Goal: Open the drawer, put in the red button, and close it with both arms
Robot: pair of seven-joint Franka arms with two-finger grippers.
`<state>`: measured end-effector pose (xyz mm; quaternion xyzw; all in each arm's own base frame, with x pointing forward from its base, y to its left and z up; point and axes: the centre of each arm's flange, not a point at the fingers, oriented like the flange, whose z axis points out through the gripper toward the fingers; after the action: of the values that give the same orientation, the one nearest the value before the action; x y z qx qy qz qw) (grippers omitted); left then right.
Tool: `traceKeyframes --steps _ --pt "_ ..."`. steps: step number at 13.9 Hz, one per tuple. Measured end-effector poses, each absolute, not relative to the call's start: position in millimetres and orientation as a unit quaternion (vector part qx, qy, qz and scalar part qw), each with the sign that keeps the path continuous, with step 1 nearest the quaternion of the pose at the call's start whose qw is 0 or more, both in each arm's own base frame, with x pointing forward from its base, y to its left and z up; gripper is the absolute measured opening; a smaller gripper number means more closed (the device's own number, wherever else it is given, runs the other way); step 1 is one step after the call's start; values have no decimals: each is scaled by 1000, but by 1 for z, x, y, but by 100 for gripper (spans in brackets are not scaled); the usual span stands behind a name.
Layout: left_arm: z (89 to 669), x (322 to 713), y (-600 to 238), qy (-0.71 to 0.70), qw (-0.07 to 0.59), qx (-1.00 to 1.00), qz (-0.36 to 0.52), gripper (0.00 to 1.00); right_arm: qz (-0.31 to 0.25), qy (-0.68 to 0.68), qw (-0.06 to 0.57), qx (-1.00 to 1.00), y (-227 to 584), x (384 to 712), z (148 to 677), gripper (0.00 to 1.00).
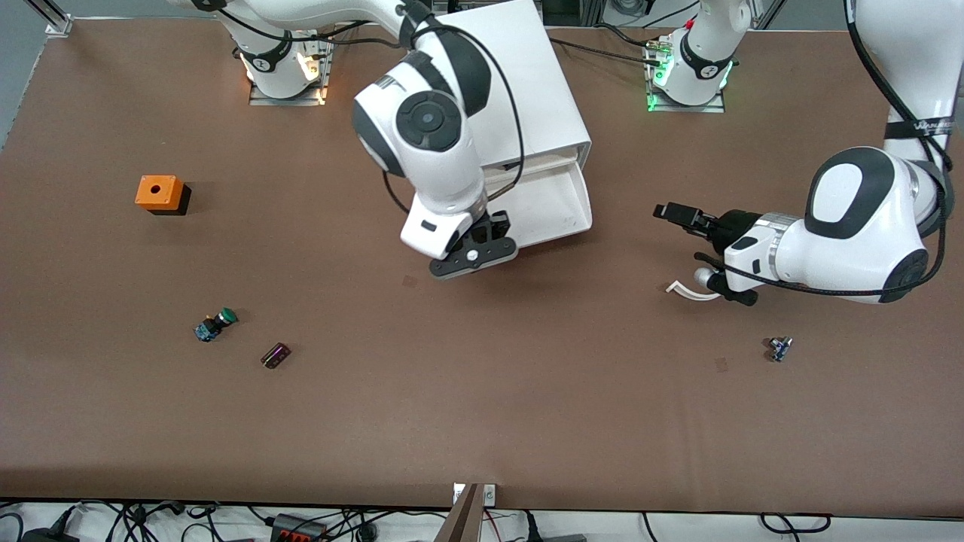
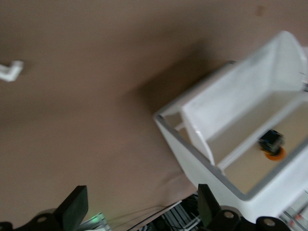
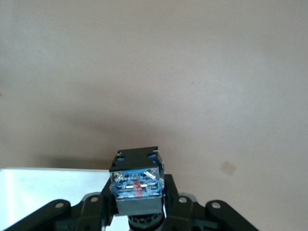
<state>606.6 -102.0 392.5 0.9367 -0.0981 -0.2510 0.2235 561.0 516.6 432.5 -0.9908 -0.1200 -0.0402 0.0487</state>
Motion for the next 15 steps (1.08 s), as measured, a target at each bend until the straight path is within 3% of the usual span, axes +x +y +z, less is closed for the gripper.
traceKeyframes --steps 4,6,10,15 --pt "408 620 -81 -116 69 965 -223 100 -10 -88 76 -993 543 542 412 42" --pt "412 637 -79 -123 31 972 -197 100 4 -90 76 -993 550 537 393 42" --pt "378 690 -49 -94 50 984 -146 100 26 -99 62 -993 570 518 356 42" --pt "370 699 -49 -88 56 984 -143 100 47 -94 60 -993 577 509 344 42"
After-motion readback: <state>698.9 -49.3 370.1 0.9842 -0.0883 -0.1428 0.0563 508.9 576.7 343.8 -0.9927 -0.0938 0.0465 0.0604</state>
